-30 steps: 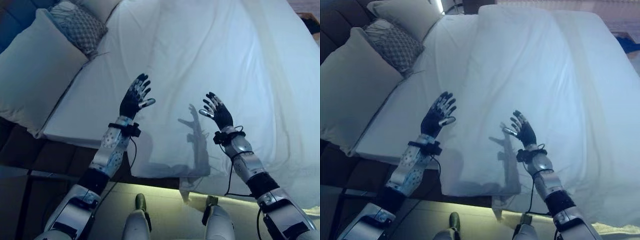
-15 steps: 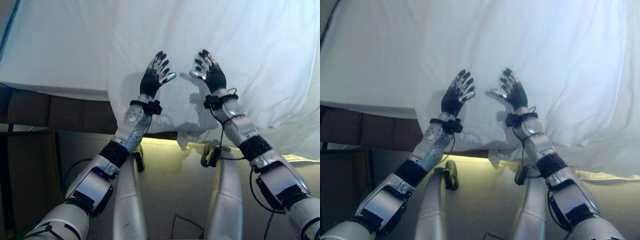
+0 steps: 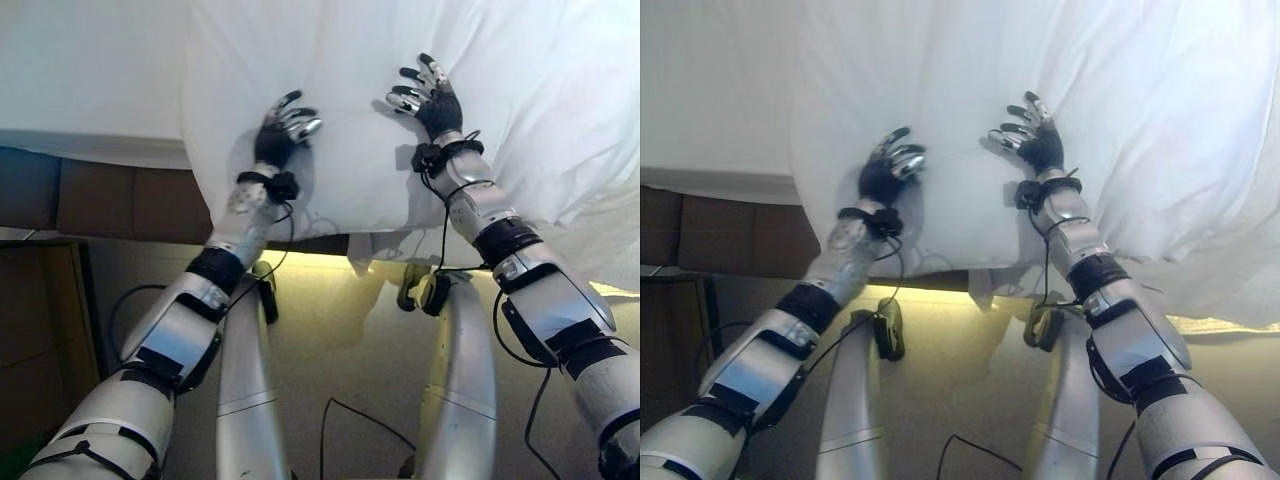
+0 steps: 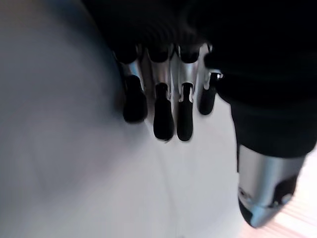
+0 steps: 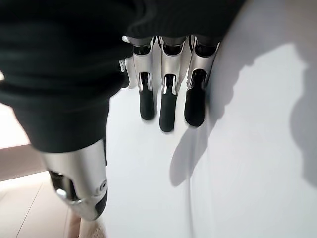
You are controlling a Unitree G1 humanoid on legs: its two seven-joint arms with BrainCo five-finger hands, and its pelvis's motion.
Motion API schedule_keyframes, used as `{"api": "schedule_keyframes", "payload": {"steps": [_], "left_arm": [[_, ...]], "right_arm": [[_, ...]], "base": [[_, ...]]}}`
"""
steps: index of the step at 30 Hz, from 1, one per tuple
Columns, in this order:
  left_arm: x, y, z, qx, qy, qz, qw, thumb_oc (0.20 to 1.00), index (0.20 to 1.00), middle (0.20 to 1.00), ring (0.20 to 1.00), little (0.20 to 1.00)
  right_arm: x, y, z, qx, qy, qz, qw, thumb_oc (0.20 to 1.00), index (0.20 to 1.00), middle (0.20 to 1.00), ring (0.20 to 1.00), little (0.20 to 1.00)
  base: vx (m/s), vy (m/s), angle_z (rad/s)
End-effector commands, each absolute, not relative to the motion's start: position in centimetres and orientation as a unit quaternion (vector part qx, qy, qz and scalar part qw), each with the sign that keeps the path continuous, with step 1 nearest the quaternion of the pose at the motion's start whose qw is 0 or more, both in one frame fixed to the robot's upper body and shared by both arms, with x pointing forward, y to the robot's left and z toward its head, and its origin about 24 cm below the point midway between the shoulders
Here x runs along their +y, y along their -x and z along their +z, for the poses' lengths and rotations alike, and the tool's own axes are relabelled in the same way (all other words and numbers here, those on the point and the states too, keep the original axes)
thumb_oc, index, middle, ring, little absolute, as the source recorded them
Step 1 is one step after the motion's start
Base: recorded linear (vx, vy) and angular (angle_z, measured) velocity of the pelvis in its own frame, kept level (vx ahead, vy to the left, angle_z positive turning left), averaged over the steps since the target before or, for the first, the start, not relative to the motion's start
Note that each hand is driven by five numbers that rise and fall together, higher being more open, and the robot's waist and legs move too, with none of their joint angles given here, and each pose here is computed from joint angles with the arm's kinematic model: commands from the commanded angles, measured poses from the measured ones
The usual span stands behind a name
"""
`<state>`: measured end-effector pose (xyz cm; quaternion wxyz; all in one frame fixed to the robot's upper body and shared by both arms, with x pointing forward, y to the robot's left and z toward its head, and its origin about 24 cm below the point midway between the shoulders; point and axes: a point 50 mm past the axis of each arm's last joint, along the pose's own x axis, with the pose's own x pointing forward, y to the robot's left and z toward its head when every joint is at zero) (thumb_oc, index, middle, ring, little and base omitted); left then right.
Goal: Make the bed
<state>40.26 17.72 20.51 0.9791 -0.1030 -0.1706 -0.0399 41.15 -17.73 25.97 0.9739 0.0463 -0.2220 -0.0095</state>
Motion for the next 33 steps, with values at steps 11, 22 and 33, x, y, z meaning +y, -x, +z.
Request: {"api": "schedule_keyframes", "payload": {"steps": [11,22,33], "left_arm": [[36.3,-30.4,6.2,0.024,0.117,0.314,0.942,1.0,1.0,1.0,1.0,1.0],[39.6,-21.0,-1.6,0.155,0.091,0.436,0.882,1.0,1.0,1.0,1.0,1.0],[37.8,-20.7,-3.1,0.159,0.093,0.429,0.884,1.0,1.0,1.0,1.0,1.0]], "right_arm": [[-37.2,-32.0,9.4,0.028,-0.019,-0.346,0.938,1.0,1.0,1.0,1.0,1.0],[-41.8,-20.8,0.0,0.191,-0.027,-0.476,0.858,1.0,1.0,1.0,1.0,1.0],[-42.5,-17.7,-1.4,0.215,-0.011,-0.527,0.822,1.0,1.0,1.0,1.0,1.0]], "base": [[0.01,-0.003,0.02],[0.03,-0.007,0.06],[0.0,0.0,0.0]]}}
